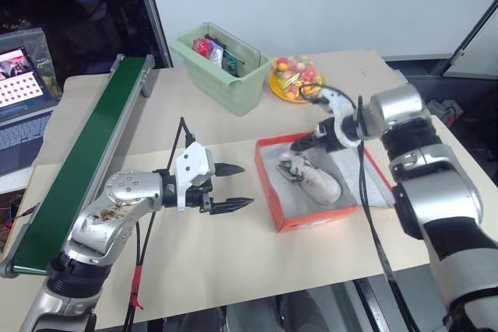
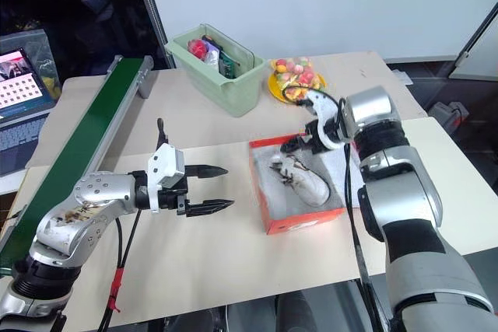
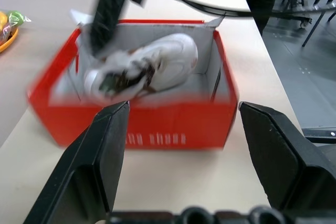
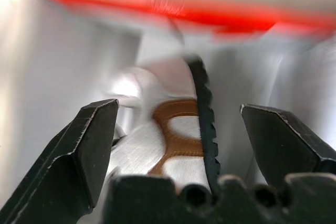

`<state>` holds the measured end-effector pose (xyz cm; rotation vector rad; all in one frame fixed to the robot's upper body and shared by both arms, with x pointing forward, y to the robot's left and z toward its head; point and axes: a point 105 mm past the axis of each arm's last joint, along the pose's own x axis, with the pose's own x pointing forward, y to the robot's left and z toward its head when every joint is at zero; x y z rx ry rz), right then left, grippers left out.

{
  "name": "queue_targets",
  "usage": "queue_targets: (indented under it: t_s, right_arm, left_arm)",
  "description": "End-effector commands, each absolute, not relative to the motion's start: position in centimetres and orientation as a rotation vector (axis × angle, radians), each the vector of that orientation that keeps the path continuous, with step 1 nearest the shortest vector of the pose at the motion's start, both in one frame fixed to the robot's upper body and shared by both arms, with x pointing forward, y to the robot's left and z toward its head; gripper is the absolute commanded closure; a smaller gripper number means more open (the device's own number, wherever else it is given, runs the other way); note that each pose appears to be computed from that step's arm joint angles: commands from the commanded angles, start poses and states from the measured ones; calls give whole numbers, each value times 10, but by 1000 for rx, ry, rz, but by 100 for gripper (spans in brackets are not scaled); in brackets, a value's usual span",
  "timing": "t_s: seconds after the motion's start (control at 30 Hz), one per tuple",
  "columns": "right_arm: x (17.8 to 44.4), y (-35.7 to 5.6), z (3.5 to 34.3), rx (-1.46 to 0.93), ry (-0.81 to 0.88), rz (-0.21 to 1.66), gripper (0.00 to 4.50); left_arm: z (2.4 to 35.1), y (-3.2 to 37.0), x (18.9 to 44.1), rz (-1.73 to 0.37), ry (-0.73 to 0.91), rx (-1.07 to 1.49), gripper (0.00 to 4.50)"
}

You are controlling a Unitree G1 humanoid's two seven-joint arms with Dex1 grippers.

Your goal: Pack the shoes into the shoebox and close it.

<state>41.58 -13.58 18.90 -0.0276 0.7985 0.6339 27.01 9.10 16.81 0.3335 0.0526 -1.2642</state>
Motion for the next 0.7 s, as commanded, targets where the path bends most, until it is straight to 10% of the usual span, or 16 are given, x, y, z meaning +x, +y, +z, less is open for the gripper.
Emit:
queue_targets:
  t_s: [0.03, 0.4, 0.53, 0.7]
  right_arm:
    - [414, -122, 227, -40, 699, 676, 1]
    - [389, -91, 290, -118, 211, 809, 1]
    - [342, -80, 255, -372, -78, 788, 1]
    - [320, -73, 187, -451, -34, 684, 1]
  left_arm:
    - [177, 90, 271, -1272, 4, 374, 93]
    - [200, 132, 341, -716, -122, 228, 93]
    - [202, 212, 370, -173, -131, 196, 93]
    - [185, 279, 353, 168, -87, 198, 93]
